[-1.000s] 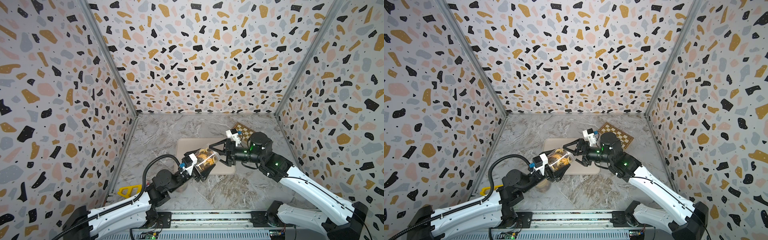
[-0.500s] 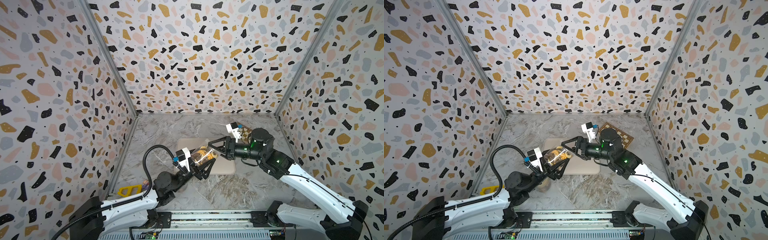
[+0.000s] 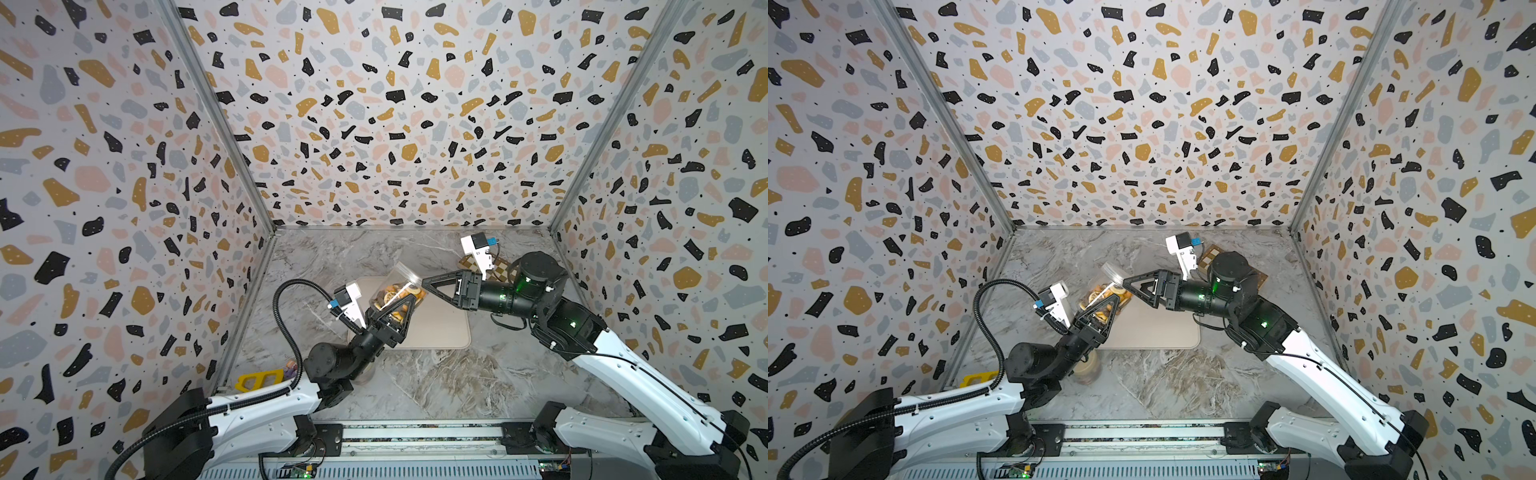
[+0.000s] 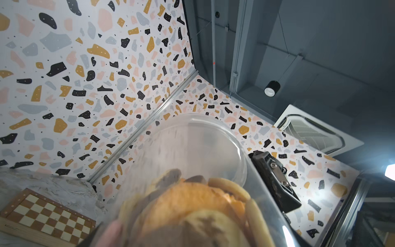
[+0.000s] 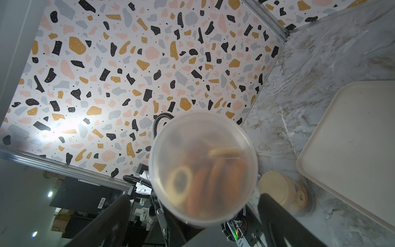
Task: Pour the cookies out of the jar
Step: Unscrew the lid from the jar.
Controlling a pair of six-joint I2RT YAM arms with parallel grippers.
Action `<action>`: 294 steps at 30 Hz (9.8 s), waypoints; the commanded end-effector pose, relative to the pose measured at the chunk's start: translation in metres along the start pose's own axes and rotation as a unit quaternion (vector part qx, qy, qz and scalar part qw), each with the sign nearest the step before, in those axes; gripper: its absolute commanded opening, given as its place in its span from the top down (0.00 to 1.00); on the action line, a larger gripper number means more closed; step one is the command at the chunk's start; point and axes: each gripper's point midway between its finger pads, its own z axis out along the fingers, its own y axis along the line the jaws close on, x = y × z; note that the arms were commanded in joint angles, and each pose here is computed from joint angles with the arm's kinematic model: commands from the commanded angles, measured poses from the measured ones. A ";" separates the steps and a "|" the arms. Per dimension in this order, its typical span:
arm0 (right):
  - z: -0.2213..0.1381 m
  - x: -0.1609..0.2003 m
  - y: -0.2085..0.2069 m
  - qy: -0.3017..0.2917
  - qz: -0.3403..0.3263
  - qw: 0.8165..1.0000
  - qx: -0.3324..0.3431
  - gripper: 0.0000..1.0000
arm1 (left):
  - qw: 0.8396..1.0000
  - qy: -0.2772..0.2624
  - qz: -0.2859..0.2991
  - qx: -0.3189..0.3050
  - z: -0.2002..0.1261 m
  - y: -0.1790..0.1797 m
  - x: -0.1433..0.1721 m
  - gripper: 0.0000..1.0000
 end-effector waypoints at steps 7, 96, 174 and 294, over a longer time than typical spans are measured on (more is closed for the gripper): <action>-0.035 -0.021 0.036 -0.031 -0.057 0.998 0.011 0.01 | 0.996 -0.057 0.043 0.061 -0.009 -0.033 -0.036 1.00; -0.022 -0.017 0.005 -0.038 0.007 0.989 0.140 0.01 | 0.965 0.074 0.248 -0.053 0.004 -0.004 -0.018 1.00; -0.002 -0.023 0.079 -0.073 -0.195 0.974 -0.092 0.28 | 0.969 -0.084 -0.225 0.059 0.000 -0.023 -0.055 1.00; -0.040 -0.092 0.030 -0.197 -0.070 0.973 0.099 0.26 | 0.998 -0.047 -0.034 0.006 0.003 -0.028 -0.056 1.00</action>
